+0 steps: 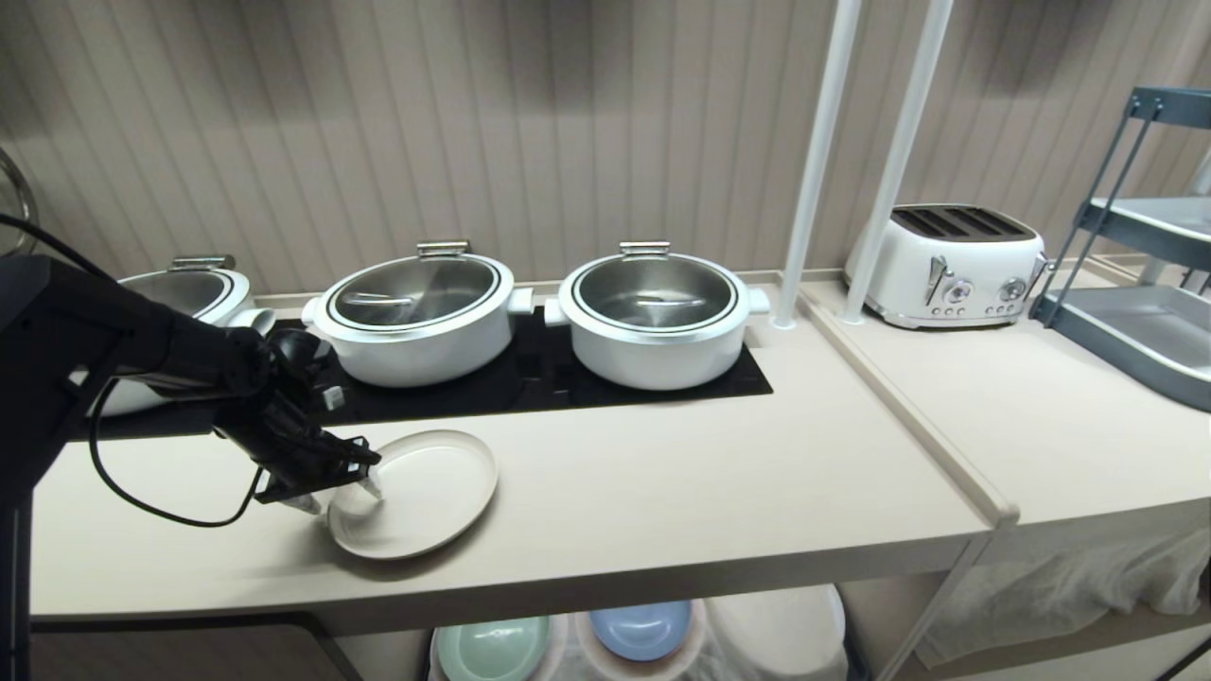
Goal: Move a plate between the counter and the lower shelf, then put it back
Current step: Pick up the plate
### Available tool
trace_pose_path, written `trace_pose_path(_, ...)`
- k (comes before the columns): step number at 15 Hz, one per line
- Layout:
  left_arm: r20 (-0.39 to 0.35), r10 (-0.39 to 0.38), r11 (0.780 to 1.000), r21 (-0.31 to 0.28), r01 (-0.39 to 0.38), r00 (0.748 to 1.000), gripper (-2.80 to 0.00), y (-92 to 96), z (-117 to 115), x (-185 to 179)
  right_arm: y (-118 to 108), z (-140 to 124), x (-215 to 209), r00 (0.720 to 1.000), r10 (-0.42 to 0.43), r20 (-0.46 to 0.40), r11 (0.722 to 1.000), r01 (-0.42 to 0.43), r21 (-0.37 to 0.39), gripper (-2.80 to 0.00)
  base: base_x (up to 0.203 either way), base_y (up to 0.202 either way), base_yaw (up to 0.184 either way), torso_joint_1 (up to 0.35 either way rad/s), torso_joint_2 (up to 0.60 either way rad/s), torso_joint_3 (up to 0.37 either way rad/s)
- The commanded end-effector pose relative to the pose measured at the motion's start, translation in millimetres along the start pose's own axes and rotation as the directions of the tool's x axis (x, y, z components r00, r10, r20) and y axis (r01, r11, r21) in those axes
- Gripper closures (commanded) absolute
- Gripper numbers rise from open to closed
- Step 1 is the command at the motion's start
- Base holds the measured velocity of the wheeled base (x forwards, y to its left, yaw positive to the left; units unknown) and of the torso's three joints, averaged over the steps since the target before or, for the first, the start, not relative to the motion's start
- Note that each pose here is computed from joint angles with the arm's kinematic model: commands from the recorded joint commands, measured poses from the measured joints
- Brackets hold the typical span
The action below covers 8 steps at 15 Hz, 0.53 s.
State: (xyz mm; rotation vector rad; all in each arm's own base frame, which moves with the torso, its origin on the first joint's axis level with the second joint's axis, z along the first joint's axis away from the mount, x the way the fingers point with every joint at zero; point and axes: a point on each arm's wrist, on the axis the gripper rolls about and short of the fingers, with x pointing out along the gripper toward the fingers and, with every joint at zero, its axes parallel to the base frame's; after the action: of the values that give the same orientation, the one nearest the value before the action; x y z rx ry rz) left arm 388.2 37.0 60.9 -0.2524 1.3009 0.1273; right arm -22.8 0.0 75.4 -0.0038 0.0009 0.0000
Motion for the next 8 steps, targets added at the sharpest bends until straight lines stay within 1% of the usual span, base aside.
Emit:
trace_pose_path(1,0.002,0.001,1.000,-0.003,-0.001,1.000,0.00,0.6,0.1,-1.7,0.0,-0.1,0.0,1.000,0.000,-0.001,1.000,0.000,0.000,0.00,0.000,0.000,0.000,0.000,0.00,0.000)
trace_pose_path(4,0.002,0.001,1.000,-0.006,-0.001,1.000,0.00,0.6,-0.4,-2.9,0.0,0.0,0.0,1.000,0.000,0.000,1.000,0.000,-0.001,0.00,0.000,0.000,0.000,0.000,0.00,0.000)
trace_pose_path(8,0.016,0.004,1.000,-0.022,-0.003,1.000,0.00,6.4,0.9,-8.2,0.0,0.1,0.0,1.000,0.000,0.001,1.000,0.000,-0.001,0.00,0.000,0.000,0.000,0.000,0.00,0.000)
